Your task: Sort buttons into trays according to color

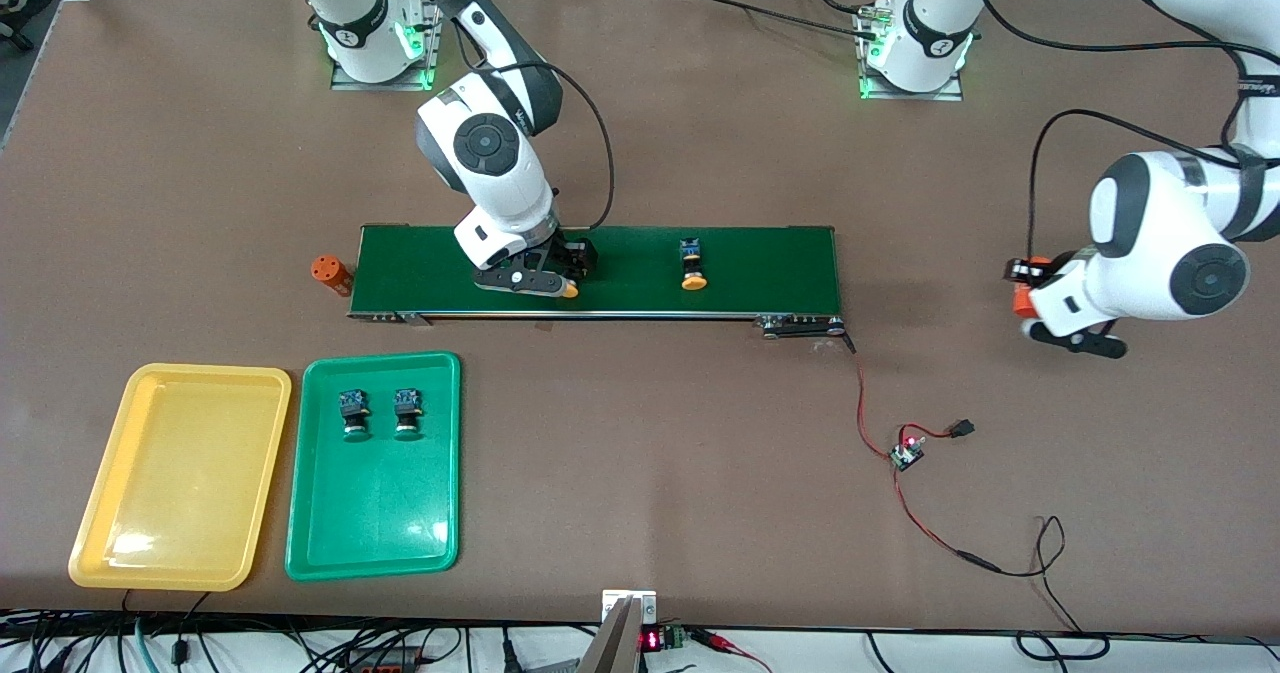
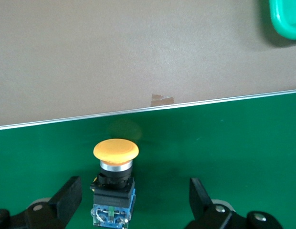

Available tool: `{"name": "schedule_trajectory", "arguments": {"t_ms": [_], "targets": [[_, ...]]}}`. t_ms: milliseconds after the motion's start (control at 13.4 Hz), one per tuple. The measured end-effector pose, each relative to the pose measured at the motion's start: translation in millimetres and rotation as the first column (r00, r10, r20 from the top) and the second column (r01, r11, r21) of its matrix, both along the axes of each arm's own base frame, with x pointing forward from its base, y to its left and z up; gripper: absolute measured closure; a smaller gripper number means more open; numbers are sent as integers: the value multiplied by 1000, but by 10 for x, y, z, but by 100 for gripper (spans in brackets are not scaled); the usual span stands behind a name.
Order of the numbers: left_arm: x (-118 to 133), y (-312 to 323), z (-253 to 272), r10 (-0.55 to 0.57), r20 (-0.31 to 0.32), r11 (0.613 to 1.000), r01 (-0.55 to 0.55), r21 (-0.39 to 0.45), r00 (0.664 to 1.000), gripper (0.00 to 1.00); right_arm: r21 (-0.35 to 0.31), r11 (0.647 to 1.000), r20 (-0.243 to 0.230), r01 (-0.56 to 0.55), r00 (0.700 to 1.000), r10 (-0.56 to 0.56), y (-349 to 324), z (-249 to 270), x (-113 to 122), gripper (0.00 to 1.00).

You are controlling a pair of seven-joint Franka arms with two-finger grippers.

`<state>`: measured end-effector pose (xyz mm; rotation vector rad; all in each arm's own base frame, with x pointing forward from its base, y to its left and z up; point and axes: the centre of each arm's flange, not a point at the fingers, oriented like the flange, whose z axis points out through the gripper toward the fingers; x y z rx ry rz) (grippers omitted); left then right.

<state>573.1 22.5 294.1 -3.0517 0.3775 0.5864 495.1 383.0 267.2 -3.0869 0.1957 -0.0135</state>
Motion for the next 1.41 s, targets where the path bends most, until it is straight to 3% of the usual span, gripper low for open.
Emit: {"name": "schedule_trajectory", "arguments": {"t_ms": [74,223,297,446,595,744,1041,1264,1413], "targets": [[5,-202,-2,-31,0,999,31,-19,1000,49,-1,1000,-5,-5,1000,5,9,-62,-8,0],[-17,-728,0,-129,1,990,129,-57,992,49,-2,1000,-11,-22,1000,22,50,-186,-40,18],[-51,-1031,8,-182,4,981,181,-75,983,49,-2,999,-14,-35,999,35,63,-230,-53,33],[-147,-1551,40,-300,12,947,299,-115,954,49,-4,999,-17,-54,998,54,63,-262,-55,55],[-236,-1986,56,-473,50,862,474,-179,880,49,-1,999,-10,-55,998,54,57,-230,-21,59],[-270,-2276,-33,-628,111,737,635,-233,770,49,-13,998,-10,-59,998,59,-26,-43,144,59],[-327,-2640,-238,-819,217,463,836,-295,531,49,-63,983,-57,-173,984,170,-834,867,893,59],[-421,-2994,-272,-858,267,373,889,-265,439,49,-60,973,-81,-224,972,218,-1872,858,1353,59],[-488,-3164,-300,-866,275,358,901,-244,418,49,-41,965,-110,-259,961,253,-2668,608,1595,59]]}}
